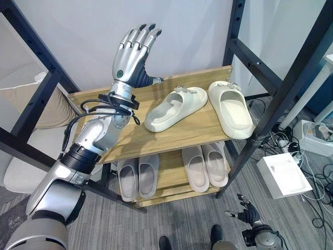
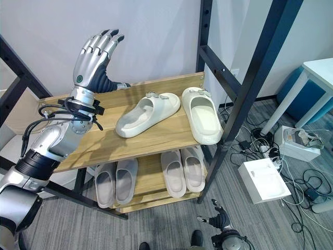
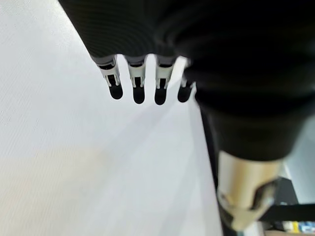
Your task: Arrange the slippers neatly on the shoe rack.
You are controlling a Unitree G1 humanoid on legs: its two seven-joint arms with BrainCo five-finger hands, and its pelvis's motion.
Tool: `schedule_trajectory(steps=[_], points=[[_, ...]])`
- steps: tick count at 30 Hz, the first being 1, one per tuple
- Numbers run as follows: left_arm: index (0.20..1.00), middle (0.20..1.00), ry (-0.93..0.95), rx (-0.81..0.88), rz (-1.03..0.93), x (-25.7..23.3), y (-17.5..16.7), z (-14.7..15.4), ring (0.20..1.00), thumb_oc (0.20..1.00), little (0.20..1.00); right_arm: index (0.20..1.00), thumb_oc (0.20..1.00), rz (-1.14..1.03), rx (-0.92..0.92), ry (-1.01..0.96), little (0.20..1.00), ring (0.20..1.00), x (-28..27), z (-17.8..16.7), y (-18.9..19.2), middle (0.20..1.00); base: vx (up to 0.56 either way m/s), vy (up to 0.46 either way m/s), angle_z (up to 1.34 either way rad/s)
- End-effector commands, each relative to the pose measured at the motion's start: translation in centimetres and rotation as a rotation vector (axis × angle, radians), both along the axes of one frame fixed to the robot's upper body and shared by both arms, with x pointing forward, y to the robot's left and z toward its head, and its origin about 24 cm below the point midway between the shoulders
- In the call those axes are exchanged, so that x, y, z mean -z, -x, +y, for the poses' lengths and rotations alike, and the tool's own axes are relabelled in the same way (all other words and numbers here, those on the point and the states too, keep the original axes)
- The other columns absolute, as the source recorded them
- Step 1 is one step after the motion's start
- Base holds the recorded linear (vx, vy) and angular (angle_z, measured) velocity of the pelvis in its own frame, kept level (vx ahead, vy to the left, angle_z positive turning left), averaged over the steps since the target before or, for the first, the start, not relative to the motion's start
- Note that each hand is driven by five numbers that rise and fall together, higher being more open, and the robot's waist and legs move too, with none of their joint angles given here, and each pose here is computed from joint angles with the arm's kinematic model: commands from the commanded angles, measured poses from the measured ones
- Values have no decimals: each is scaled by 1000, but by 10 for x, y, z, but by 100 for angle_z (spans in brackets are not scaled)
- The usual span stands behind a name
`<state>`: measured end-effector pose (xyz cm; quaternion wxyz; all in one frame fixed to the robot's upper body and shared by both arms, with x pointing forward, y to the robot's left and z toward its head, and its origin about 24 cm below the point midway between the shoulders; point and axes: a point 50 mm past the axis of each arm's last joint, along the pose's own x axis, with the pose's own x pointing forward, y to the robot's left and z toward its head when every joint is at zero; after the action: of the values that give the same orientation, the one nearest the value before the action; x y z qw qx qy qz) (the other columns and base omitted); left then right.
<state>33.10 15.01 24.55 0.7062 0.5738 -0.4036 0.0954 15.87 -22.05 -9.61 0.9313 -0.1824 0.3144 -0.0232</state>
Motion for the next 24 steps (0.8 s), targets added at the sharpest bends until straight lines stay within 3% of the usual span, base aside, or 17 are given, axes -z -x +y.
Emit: schedule_trajectory(steps=[1, 4, 7, 8, 9, 12, 18, 24], points=[[1000, 1000, 90, -42, -26, -17, -4, 21, 1000, 1000, 1000, 1000, 1000, -90, 2, -23, 1000, 1000, -11, 8, -15, 1000, 0, 0, 0], [1000, 1000, 318, 23, 151, 18, -9, 30, 1000, 1000, 1000, 1000, 1000, -80, 9, -28, 1000, 1000, -10, 9, -15, 1000, -17, 7, 5], [1000, 1000, 697, 110, 385, 66, -13, 40, 1000, 1000, 1000, 1000, 1000, -42, 1, -37, 1000, 1000, -4, 15, -9, 1000, -4, 2, 1], [1000, 1000, 717, 126, 416, 70, -13, 41, 1000, 1000, 1000, 1000, 1000, -35, -4, -35, 1000, 1000, -3, 16, -8, 1000, -1, 14, 5], [1000, 1000, 898, 162, 476, 89, -12, 43, 1000, 1000, 1000, 1000, 1000, -22, -14, -42, 1000, 1000, -1, 19, -7, 1000, -6, 14, 6], [1000, 1000, 1063, 203, 572, 111, -11, 41, 1000, 1000, 1000, 1000, 1000, -13, -23, -52, 1000, 1000, 0, 22, -8, 1000, 6, 5, 5], [1000, 1000, 1111, 287, 725, 129, -7, 25, 1000, 1000, 1000, 1000, 1000, -15, -30, -64, 1000, 1000, -2, 20, -19, 1000, 0, 0, 1], [1000, 1000, 1120, 575, 837, 117, 13, -11, 1000, 1000, 1000, 1000, 1000, -25, -53, -77, 1000, 1000, -6, 23, -22, 1000, 0, 0, 0]])
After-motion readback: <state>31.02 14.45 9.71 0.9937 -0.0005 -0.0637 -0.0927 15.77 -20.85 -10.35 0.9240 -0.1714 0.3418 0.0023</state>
